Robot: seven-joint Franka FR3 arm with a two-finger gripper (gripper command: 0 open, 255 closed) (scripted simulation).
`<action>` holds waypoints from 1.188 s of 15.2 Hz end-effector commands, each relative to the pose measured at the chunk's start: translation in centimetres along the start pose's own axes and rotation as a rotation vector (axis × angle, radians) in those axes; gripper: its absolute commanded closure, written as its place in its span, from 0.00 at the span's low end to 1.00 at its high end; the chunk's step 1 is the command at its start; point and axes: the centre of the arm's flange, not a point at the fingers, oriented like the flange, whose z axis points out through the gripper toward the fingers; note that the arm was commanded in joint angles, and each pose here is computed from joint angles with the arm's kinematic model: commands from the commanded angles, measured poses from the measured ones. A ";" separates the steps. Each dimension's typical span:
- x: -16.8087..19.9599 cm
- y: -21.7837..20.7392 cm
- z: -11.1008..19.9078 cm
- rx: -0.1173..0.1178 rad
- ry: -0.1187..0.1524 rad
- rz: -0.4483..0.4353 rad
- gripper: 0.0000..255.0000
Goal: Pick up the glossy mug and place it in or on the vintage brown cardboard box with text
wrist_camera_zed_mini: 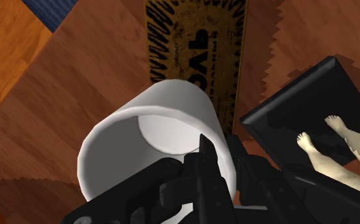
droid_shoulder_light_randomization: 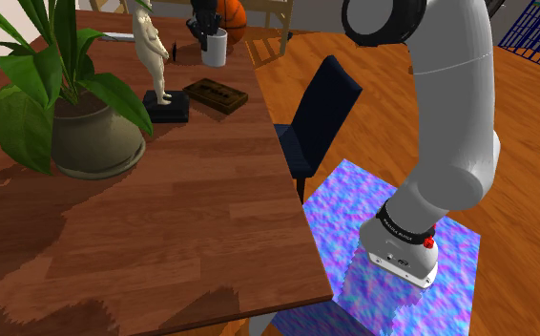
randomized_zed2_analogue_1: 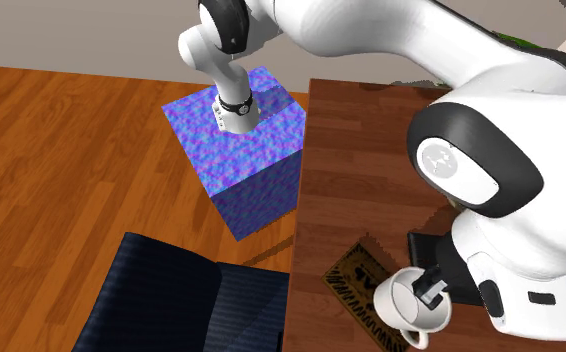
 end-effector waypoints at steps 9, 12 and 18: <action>-0.5 -0.4 5.2 0.000 0.001 0.000 1.00; -0.7 -0.5 6.8 0.000 0.001 0.000 1.00; -0.8 -0.5 7.7 0.000 0.001 0.000 1.00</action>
